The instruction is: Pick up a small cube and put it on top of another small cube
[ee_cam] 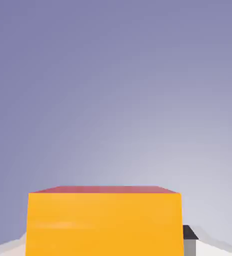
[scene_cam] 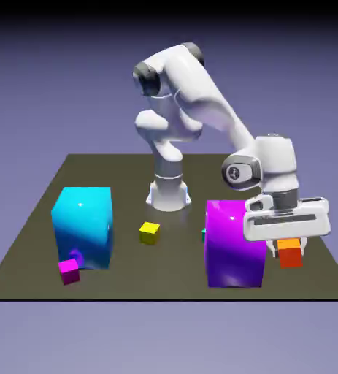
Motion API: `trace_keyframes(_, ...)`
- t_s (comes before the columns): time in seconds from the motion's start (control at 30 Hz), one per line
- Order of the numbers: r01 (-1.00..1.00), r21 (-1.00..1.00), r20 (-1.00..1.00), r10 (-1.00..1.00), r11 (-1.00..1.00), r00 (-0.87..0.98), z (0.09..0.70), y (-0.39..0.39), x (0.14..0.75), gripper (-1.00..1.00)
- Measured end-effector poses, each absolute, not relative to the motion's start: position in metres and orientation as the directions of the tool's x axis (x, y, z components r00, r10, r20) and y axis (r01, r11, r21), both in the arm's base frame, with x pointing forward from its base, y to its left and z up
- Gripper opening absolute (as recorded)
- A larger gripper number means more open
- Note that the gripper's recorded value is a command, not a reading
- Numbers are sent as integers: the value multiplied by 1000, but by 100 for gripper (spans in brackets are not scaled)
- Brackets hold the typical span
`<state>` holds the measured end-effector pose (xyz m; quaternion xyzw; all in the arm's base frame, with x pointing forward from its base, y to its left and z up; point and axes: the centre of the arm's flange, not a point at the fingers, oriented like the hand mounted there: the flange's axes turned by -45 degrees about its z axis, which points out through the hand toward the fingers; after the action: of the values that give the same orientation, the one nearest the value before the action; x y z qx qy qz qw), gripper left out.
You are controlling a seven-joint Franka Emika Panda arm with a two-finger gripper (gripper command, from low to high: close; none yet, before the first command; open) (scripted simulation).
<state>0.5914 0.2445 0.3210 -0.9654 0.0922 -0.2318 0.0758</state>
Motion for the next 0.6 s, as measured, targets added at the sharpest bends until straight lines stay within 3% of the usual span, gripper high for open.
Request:
trace_keyframes(0.3, -18, -8, 624, -19, -1000, 781, 328, 168, 583, -100)
trace_keyframes(0.6, 138, 193, 662, 233, -971, 713, 316, 102, 541, -100)
